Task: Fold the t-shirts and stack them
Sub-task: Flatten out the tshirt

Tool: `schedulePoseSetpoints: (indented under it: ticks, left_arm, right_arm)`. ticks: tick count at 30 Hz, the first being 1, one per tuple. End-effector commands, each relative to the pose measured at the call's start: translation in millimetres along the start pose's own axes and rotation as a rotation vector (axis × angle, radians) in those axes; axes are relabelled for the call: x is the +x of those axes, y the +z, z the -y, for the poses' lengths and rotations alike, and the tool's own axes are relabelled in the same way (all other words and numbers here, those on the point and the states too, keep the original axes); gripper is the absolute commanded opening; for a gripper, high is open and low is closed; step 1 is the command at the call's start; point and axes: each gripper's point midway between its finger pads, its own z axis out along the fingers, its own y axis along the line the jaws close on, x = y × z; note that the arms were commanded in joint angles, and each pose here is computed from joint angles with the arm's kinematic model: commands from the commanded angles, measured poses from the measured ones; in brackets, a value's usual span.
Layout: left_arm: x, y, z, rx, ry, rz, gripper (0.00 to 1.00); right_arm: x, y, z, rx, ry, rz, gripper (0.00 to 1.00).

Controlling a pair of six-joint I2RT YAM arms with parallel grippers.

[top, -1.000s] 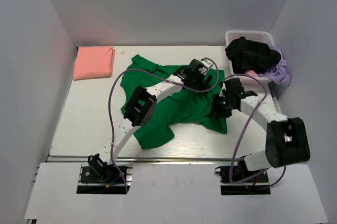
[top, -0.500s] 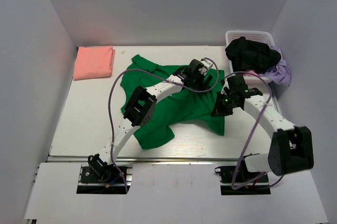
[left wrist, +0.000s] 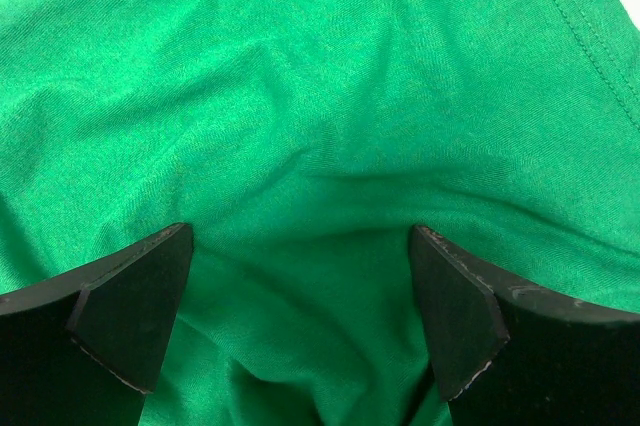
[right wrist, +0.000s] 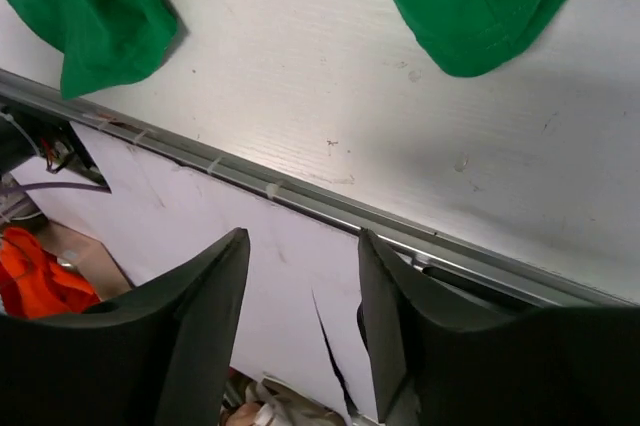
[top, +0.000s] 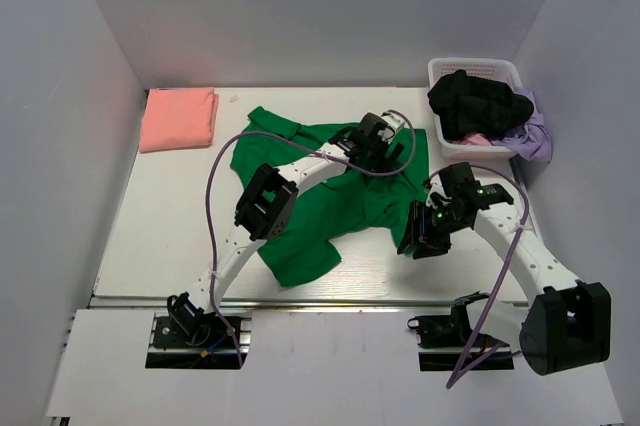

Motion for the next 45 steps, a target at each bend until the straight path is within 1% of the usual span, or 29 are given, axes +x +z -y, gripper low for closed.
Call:
schedulePoseSetpoints:
  ticks: [1, 2, 4, 5, 7, 9, 10, 11, 13, 14, 21, 22, 24, 25, 27, 28, 29, 32, 33, 34, 35, 36, 37, 39, 40, 41, 42, 44, 45]
  left_arm:
    - [107, 2, 1, -0.005, 0.000, -0.317, 0.99]
    - [107, 2, 1, -0.005, 0.000, -0.317, 0.99]
    - [106, 0, 1, -0.005, 0.000, -0.317, 0.99]
    - [106, 0, 1, -0.005, 0.000, -0.317, 0.99]
    - [106, 0, 1, -0.005, 0.000, -0.317, 0.99]
    - [105, -2, 1, -0.005, 0.000, -0.317, 0.99]
    - [105, -2, 1, -0.005, 0.000, -0.317, 0.99]
    - [110, -2, 1, -0.005, 0.000, -0.326, 0.99]
    - [110, -2, 1, -0.005, 0.000, -0.327, 0.99]
    - [110, -2, 1, -0.005, 0.000, -0.327, 0.99]
    - [112, -1, 1, -0.005, 0.000, -0.327, 0.99]
    - [112, -1, 1, -0.005, 0.000, -0.327, 0.99]
    - [112, -1, 1, -0.005, 0.000, -0.327, 0.99]
    - [112, -1, 1, -0.005, 0.000, -0.327, 0.99]
    - [112, -4, 1, -0.005, 0.000, -0.330, 0.99]
    - [110, -2, 1, -0.005, 0.000, -0.319, 0.99]
    - [110, -2, 1, -0.005, 0.000, -0.319, 0.99]
    - [110, -2, 3, 0.005, -0.002, -0.319, 0.99]
    - [110, -2, 2, 0.006, 0.009, -0.319, 0.99]
    - [110, -2, 2, 0.006, 0.009, -0.319, 0.99]
    - [114, -3, 2, 0.006, 0.009, -0.328, 0.99]
    - [114, -3, 2, 0.006, 0.009, -0.328, 0.99]
    - [114, -3, 2, 0.006, 0.009, -0.328, 0.99]
    - [114, -3, 2, 0.006, 0.009, -0.328, 0.99]
    - [109, -5, 2, 0.006, 0.009, -0.319, 0.99]
    - [107, -4, 2, 0.006, 0.009, -0.310, 0.99]
    - [107, -4, 4, 0.015, 0.007, -0.310, 0.99]
    - [107, -4, 4, 0.016, 0.007, -0.310, 0.99]
    - [107, -4, 5, 0.026, 0.015, -0.310, 0.99]
  right_arm:
    - [-15, -15, -9, -0.008, -0.076, 0.069, 0.54]
    - [-25, -18, -5, 0.031, -0.080, 0.114, 0.56]
    - [-30, -17, 5, 0.092, -0.037, 0.131, 0.57]
    - [-33, -15, 19, 0.170, -0.009, 0.146, 0.57]
    - [-27, -3, 35, 0.233, 0.067, 0.090, 0.56]
    - [-18, 13, 47, 0.264, 0.120, 0.035, 0.48]
    - [-18, 17, 46, 0.253, 0.127, 0.027, 0.47]
    - [-28, 23, 43, 0.223, 0.117, 0.059, 0.47]
    - [-26, 32, 39, 0.181, 0.122, 0.046, 0.46]
    - [-38, 36, 36, 0.156, 0.098, 0.087, 0.46]
    - [-48, 63, 46, 0.150, 0.098, 0.092, 0.46]
    - [-51, 68, 47, 0.147, 0.105, 0.094, 0.39]
    - [-49, 72, 53, 0.175, 0.119, 0.072, 0.31]
    - [-48, 72, 57, 0.197, 0.128, 0.061, 0.22]
    - [-45, 69, 66, 0.249, 0.137, 0.064, 0.15]
    - [-46, 66, 67, 0.257, 0.136, 0.083, 0.03]
    - [-48, 60, 69, 0.278, 0.120, 0.102, 0.00]
    - [-53, 40, 68, 0.322, 0.098, 0.143, 0.00]
    - [-48, 32, 72, 0.360, 0.103, 0.130, 0.00]
    - [-62, 16, 72, 0.405, 0.086, 0.187, 0.00]
    - [-53, 5, 75, 0.443, 0.093, 0.166, 0.00]
    - [-42, -8, 86, 0.530, 0.106, 0.136, 0.00]
    - [-48, -24, 89, 0.589, 0.111, 0.177, 0.00]
    - [-32, -51, 95, 0.681, 0.149, 0.149, 0.00]
    - [-34, -61, 93, 0.707, 0.165, 0.169, 0.00]
    - [-18, -72, 94, 0.742, 0.195, 0.125, 0.00]
    - [-16, -79, 95, 0.768, 0.232, 0.140, 0.00]
    - [-12, -85, 99, 0.792, 0.231, 0.137, 0.00]
    - [-5, -86, 100, 0.780, 0.270, 0.171, 0.09]
